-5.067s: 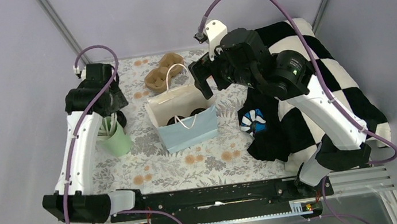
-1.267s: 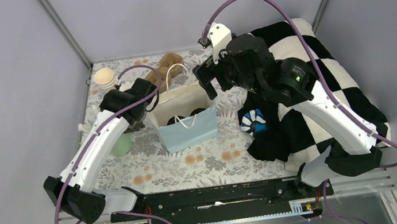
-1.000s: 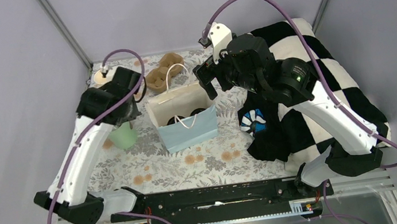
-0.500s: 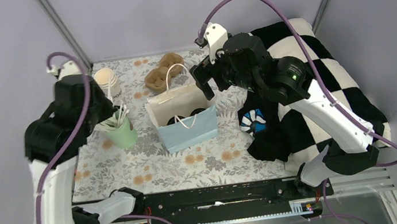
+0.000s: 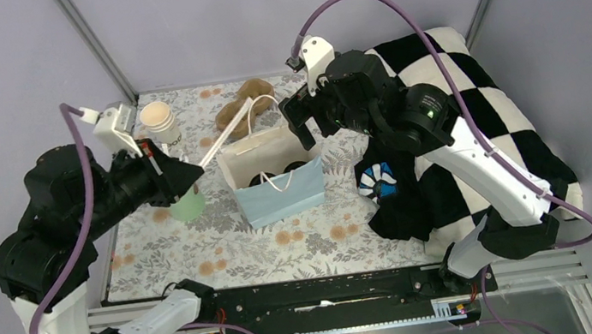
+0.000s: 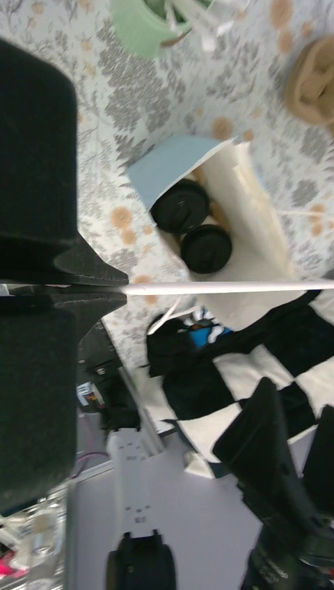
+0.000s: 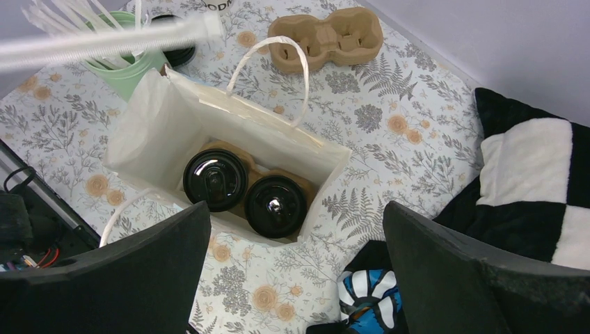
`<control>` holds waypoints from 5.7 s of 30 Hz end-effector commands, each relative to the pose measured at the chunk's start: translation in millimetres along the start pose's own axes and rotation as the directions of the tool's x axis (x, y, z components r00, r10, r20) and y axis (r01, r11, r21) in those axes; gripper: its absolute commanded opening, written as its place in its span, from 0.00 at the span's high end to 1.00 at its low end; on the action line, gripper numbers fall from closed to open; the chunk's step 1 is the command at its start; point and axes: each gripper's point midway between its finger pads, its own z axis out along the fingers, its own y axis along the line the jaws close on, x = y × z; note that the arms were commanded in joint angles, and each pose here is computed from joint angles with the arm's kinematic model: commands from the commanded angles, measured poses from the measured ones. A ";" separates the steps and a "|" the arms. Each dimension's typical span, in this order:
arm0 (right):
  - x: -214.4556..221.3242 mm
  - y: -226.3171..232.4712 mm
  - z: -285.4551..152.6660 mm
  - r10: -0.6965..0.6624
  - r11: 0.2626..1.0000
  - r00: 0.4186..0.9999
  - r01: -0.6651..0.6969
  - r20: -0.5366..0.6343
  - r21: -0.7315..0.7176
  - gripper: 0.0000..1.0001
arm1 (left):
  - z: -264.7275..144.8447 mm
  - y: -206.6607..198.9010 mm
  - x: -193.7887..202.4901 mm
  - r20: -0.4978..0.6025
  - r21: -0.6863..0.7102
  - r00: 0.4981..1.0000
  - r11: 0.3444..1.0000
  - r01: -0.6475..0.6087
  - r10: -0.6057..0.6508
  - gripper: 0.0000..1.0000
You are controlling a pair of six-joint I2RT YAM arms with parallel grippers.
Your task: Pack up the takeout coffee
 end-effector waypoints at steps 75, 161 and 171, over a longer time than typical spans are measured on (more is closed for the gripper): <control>16.3 -16.8 -18.2 -0.012 0.999 1.000 0.012 -0.002 0.051 0.00 | 107.9 255.7 -10.1 0.026 -0.810 0.990 0.577 0.103 -0.140 0.34; -11.3 -26.2 -31.0 0.019 0.996 0.991 -0.030 0.135 0.085 0.00 | 12.9 4.3 -103.8 0.393 0.204 0.790 0.882 0.424 -0.471 1.00; -4.7 -32.6 -41.6 0.034 0.993 0.992 -0.047 0.122 0.107 0.00 | 78.5 46.3 -56.5 0.264 0.190 0.794 0.837 0.514 -0.547 1.00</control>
